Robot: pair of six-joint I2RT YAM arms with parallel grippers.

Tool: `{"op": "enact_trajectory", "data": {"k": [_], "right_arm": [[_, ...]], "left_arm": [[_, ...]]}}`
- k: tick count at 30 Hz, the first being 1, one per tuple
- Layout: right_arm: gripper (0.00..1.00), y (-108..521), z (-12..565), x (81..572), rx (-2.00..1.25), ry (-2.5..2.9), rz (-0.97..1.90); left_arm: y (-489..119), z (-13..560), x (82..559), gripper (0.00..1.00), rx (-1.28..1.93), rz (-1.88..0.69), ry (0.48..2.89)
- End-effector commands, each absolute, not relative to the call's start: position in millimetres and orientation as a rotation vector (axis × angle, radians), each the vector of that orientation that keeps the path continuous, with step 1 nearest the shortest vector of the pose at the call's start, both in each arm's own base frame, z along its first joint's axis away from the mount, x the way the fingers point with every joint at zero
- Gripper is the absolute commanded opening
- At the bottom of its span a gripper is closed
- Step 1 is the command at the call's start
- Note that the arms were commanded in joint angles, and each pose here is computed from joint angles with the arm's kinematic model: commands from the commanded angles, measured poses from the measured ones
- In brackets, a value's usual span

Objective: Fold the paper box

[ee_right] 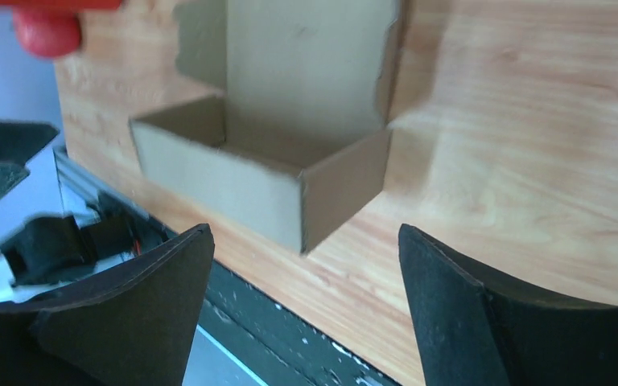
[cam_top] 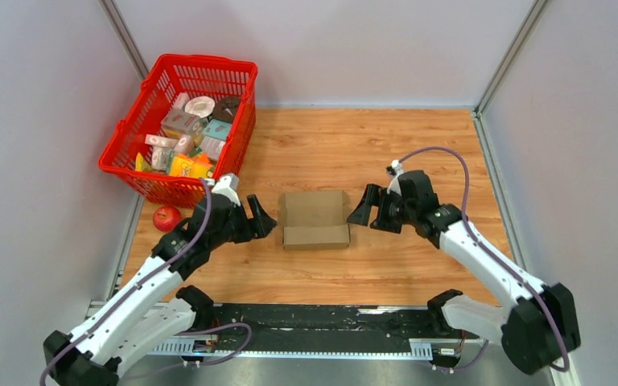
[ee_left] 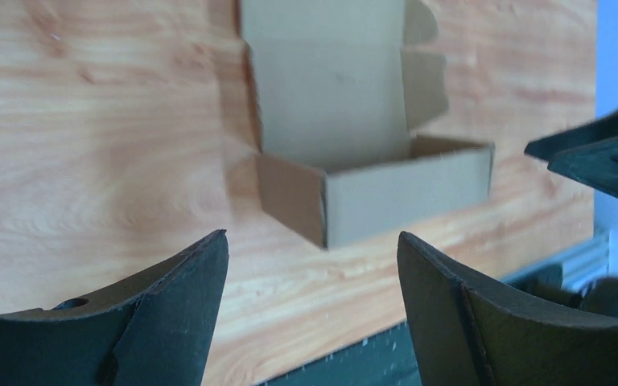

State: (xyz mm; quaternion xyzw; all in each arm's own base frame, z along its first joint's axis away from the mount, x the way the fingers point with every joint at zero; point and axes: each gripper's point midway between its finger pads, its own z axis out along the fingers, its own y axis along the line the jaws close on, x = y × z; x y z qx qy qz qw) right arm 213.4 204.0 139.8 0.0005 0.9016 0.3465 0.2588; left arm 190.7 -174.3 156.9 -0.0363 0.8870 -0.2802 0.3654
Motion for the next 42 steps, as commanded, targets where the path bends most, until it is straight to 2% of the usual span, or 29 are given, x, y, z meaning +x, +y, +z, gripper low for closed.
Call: {"op": "enact_trajectory", "data": {"k": [1, 3, 4, 6, 10, 17, 20, 23, 24, 27, 32, 34, 36, 42], "right_arm": [[0.83, 196, 146, 262, 0.172, 2.443, 0.953], [0.75, 200, 128, 280, 0.148, 2.495, 0.944], [0.73, 204, 133, 293, 0.117, 2.501, 0.923], [0.68, 205, 107, 307, 0.086, 2.584, 0.861], [0.63, 228, 88, 331, 0.036, 2.58, 0.964], [0.56, 234, 55, 361, 0.03, 2.632, 0.86], [0.47, 240, 49, 371, -0.003, 2.629, 0.865], [0.31, 248, 45, 379, -0.017, 2.62, 0.878], [0.22, 252, 45, 379, -0.022, 2.62, 0.897], [0.1, 249, 51, 387, -0.008, 2.582, 0.849], [0.05, 243, 91, 405, -0.047, 2.473, 0.78], [0.04, 241, 115, 409, -0.078, 2.413, 0.763], [0.04, 237, 135, 412, -0.093, 2.364, 0.729], [0.03, 232, 168, 404, -0.153, 2.205, 0.62]], "left_arm": [[-180, 158, 223, 0.84, -0.09, -0.77, 2.303], [-177, 162, 247, 0.82, -0.08, -0.72, 2.313], [-178, 141, 257, 0.81, -0.077, -0.652, 2.405], [-182, 140, 275, 0.76, -0.016, -0.589, 2.441], [-182, 89, 305, 0.73, 0.003, -0.418, 2.569], [-196, 52, 339, 0.74, 0.014, -0.367, 2.634], [-206, 41, 352, 0.7, 0.023, -0.388, 2.646], [-220, 38, 367, 0.61, 0.034, -0.442, 2.621], [-225, 37, 368, 0.51, 0.047, -0.468, 2.627], [-233, 34, 376, 0.28, 0.058, -0.494, 2.632], [-236, 78, 391, 0.05, 0.09, -0.516, 2.499], [-236, 108, 395, 0.0, 0.107, -0.53, 2.419], [-237, 138, 395, 0.0, 0.125, -0.569, 2.331], [-236, 176, 384, 0.0, 0.133, -0.638, 2.173]]}}
